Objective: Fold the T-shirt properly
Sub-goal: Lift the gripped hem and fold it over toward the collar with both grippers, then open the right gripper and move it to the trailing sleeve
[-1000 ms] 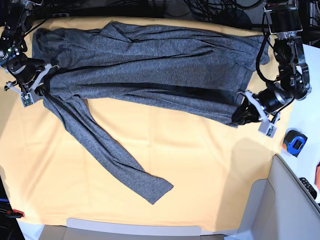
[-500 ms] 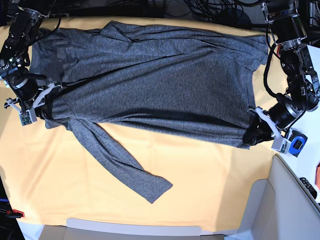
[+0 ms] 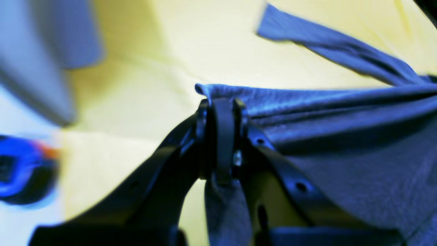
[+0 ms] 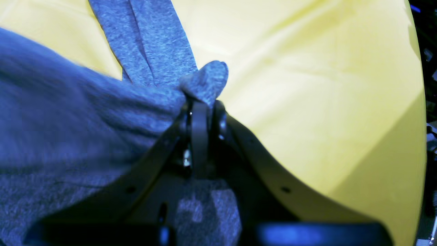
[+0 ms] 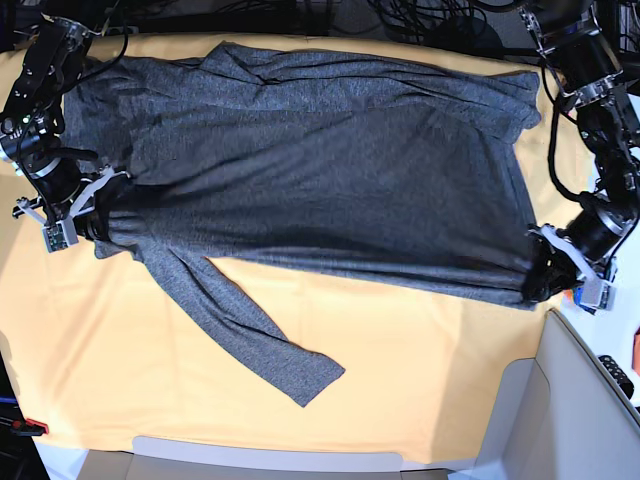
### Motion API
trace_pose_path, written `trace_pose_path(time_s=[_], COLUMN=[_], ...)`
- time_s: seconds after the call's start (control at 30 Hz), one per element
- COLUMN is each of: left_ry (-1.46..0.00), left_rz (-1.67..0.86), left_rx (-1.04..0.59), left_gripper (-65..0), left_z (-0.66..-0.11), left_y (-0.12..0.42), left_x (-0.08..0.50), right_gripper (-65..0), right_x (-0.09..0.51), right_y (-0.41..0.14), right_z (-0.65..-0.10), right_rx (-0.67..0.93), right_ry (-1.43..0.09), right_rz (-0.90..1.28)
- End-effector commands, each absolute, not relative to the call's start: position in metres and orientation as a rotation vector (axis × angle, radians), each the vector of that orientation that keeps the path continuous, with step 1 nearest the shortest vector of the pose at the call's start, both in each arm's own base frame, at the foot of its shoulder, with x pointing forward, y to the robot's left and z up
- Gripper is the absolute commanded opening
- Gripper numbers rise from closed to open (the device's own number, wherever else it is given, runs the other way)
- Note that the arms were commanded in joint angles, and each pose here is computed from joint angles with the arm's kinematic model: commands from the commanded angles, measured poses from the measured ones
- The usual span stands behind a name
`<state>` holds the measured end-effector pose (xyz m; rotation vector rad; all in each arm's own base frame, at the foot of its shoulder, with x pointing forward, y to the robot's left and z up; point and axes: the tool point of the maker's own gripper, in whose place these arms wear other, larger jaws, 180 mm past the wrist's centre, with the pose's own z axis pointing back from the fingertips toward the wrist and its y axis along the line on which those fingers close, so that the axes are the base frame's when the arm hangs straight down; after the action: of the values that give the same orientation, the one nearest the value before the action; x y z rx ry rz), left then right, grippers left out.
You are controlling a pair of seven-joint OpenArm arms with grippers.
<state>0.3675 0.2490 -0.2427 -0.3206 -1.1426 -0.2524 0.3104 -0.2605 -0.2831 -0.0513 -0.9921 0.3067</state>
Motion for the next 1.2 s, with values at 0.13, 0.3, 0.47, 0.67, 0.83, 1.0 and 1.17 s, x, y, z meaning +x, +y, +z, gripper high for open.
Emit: trace_pose_path(time_s=[0.13,0.3,0.47,0.67,0.83,1.0,1.17], left_ry=[-1.179,-1.105,-1.07,-1.016,-0.931,-0.873,-0.834], left_rz=[-0.26,-0.242,-0.204,-0.226,-0.216,-0.205,-0.197], left_rx=[-0.311,-0.32,-0.288,-0.264,-0.276,-0.281,-0.285], left_gripper=[-65.0,-65.0,-65.0,-65.0,-65.0,-65.0,-65.0], left_z=[-0.229,-0.258,-0.272,-0.283,-0.307,-0.323,-0.334], left_y=[0.253,0.253,0.268,0.266,0.264,0.265,0.265], left_x=[0.369,0.349,0.325,0.299,0.276,0.258,0.246], right_gripper=[-65.0,-65.0,-65.0,-65.0,-65.0,-65.0,-65.0], right_x=[0.309,0.286,0.255,0.222,0.201,0.183,0.171], right_y=[-0.248,-0.243,-0.257,-0.277,-0.279,-0.277,-0.278], right_z=[-0.249,-0.259,-0.284,-0.3,-0.315,-0.328,-0.335], right_rx=[-0.086,-0.091,-0.1,-0.131,-0.123,-0.107,-0.1], right_ry=[-1.094,-1.046,-0.949,-0.858,-0.788,-0.728,-0.691], right_rz=[0.35,0.38,0.346,0.305,0.303,0.305,0.303])
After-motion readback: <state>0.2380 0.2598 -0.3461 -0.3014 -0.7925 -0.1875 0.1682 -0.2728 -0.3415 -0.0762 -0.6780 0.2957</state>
